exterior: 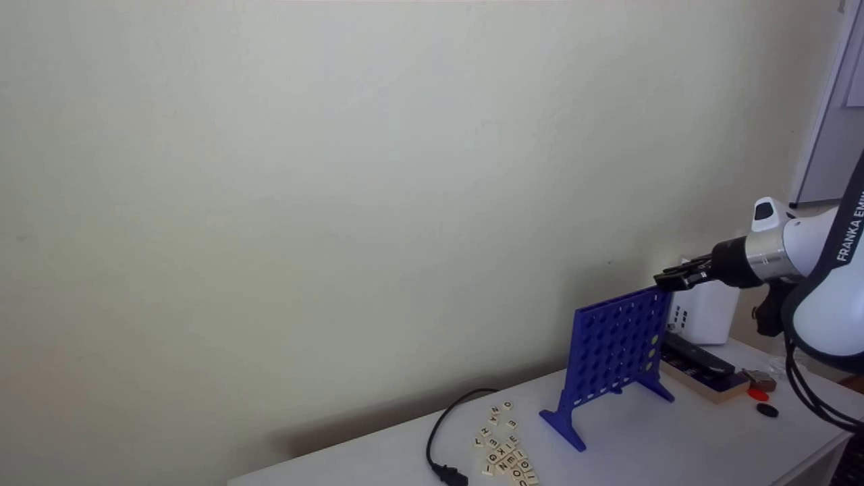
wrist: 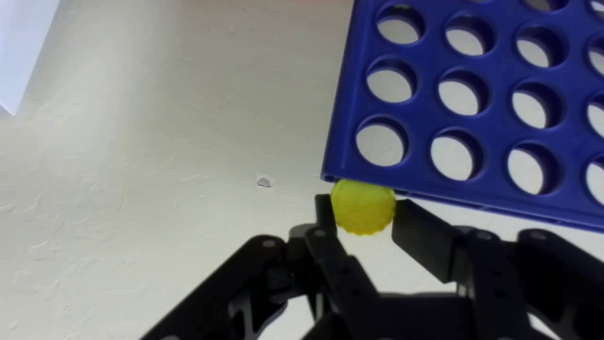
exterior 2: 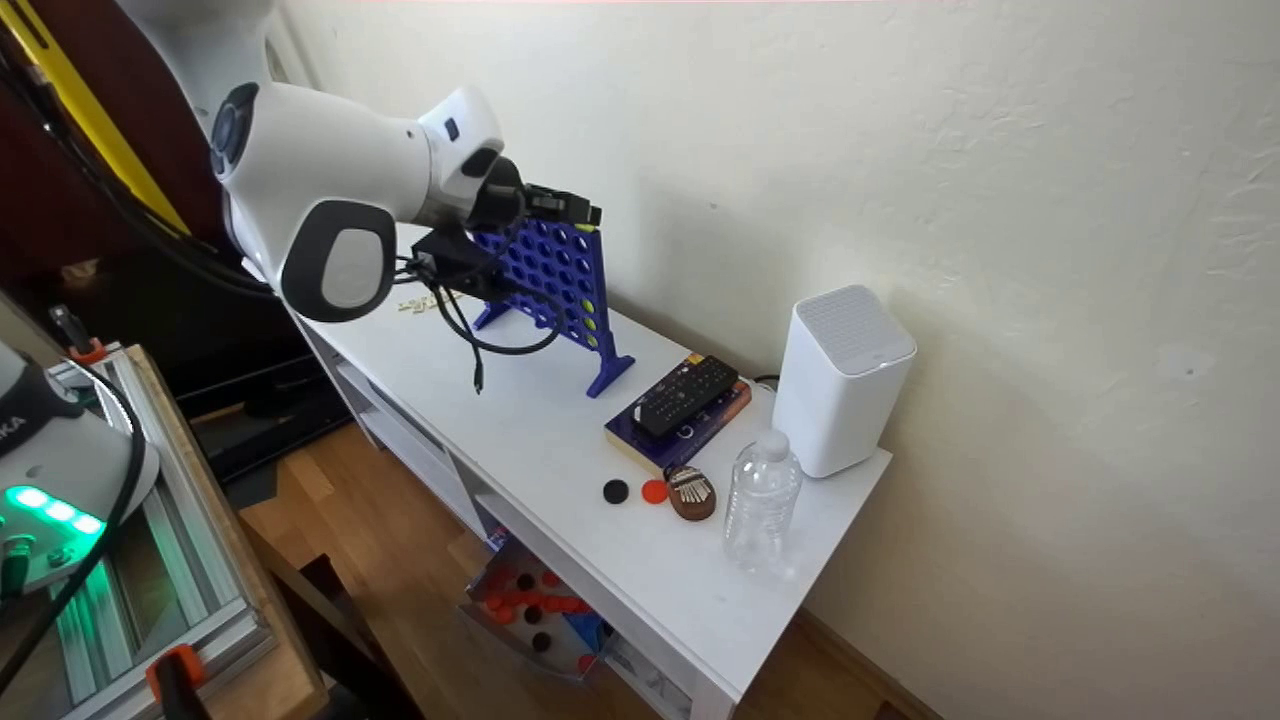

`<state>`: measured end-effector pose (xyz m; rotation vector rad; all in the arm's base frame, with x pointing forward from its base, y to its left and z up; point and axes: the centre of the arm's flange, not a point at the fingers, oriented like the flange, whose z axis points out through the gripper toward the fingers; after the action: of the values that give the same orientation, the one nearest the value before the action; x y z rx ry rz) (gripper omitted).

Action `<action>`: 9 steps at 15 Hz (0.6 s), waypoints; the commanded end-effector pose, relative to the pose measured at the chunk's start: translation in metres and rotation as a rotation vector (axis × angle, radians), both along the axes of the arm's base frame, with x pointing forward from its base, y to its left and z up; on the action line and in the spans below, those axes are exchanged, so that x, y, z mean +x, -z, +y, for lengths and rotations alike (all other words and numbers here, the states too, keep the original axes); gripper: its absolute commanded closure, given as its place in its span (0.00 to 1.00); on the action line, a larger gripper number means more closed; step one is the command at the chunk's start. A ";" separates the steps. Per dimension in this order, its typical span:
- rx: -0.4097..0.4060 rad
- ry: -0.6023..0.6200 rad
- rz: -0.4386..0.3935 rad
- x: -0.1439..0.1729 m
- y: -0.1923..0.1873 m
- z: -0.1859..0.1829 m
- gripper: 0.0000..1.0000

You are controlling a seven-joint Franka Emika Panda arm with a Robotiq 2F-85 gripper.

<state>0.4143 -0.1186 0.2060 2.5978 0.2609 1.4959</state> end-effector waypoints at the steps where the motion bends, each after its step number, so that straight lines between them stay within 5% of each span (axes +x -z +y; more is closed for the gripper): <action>1: 0.021 0.005 -0.020 -0.025 0.012 -0.002 0.87; 9: 0.031 0.027 -0.009 -0.027 0.018 -0.006 0.87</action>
<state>0.4065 -0.1297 0.2061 2.6098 0.1841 1.5089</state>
